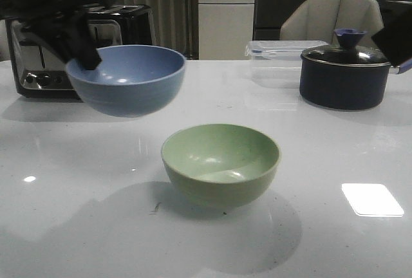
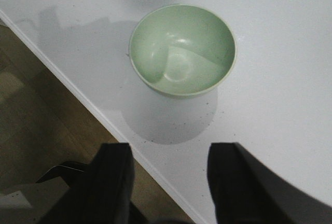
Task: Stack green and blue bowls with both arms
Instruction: 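Lift the blue bowl with the left gripper and lower it into the green bowl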
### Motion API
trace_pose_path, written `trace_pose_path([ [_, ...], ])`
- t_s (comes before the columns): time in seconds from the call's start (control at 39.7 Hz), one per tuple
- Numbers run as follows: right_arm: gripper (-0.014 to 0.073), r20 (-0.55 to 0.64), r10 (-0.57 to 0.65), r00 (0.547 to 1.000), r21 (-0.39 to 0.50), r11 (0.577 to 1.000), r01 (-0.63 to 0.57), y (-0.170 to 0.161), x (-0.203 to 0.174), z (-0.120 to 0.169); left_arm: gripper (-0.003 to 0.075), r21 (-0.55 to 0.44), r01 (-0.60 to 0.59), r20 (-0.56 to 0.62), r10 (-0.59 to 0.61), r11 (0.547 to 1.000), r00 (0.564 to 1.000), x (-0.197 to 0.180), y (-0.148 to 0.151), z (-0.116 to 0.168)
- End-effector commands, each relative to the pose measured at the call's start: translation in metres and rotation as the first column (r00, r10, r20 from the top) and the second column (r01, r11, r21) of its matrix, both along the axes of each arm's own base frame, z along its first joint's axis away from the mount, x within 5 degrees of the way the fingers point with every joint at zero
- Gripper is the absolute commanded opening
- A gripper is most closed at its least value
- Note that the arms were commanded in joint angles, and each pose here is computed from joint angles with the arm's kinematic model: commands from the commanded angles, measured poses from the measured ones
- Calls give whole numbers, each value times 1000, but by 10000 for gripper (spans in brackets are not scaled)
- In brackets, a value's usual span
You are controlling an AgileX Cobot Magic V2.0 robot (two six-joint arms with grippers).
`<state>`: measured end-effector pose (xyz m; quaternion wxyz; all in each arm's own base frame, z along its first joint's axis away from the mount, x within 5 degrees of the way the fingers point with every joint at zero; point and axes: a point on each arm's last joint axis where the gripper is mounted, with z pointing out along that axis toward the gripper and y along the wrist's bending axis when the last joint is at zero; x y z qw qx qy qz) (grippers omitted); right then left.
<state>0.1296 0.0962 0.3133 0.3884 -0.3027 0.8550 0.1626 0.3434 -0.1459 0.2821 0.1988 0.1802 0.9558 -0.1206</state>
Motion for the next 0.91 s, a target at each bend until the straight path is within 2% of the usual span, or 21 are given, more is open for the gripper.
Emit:
trace_pose_path([
  [0.0, 447, 87, -10, 996, 47, 999, 5, 1, 3, 14, 92, -71, 62, 99, -54, 996, 994, -14, -24, 31],
  [0.2, 447, 87, -10, 996, 47, 999, 5, 1, 3, 14, 92, -86, 161, 135, -149, 983, 980, -28, -64, 27],
  [0.35, 447, 87, -10, 996, 47, 999, 5, 1, 3, 14, 92, -89, 206, 156, -190, 975, 969, -34, -82, 24],
  [0.88, 447, 87, -10, 996, 47, 999, 5, 1, 3, 14, 101, -32, 225, 76, -222, 974, 972, -18, -102, -22],
])
